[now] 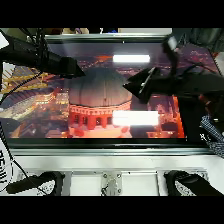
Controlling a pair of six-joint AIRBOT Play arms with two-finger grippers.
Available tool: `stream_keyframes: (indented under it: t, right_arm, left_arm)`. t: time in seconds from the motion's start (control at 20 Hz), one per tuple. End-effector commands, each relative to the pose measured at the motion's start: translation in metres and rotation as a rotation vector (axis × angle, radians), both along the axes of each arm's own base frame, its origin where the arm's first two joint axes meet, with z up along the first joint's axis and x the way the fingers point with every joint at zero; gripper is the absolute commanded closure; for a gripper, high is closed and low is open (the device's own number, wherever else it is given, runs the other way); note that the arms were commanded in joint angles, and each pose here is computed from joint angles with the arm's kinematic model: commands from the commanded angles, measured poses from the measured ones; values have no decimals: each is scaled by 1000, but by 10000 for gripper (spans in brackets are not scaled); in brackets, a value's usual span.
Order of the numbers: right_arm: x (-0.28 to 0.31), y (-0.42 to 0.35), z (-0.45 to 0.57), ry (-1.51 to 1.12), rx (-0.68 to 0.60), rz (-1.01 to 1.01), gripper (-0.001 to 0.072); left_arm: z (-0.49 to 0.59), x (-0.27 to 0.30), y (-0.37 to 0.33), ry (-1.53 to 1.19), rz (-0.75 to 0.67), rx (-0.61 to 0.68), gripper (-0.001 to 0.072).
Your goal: Fold the clothes and pants, and hang the long-sleeved shirts on hangers.
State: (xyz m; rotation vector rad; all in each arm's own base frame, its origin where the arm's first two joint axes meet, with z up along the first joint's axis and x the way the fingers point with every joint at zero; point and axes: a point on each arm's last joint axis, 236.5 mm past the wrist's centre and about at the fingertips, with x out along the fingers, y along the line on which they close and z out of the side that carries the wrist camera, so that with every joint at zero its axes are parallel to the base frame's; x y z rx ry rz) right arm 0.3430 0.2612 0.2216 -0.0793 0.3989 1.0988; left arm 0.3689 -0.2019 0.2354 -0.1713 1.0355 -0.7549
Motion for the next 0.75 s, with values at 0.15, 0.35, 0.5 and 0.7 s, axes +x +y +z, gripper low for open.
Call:
stream_keyframes:
  t: [0.15, 0.35, 0.5, 0.7]
  right_arm:
    - [-16, 24, -20, 48, -32, 89, 689]
    - [-16, 24, -21, 48, -32, 90, 689]
    - [-16, 24, -21, 48, -32, 90, 689]
    - [-16, 24, -21, 48, -32, 90, 689]
  left_arm:
    - [1, 0, 0, -4, -1, -1, 687]
    - [0, 0, 0, -4, -1, -1, 687]
    - [0, 0, -1, -3, -1, -1, 687]
    - [0, 0, -1, -3, -1, -1, 687]
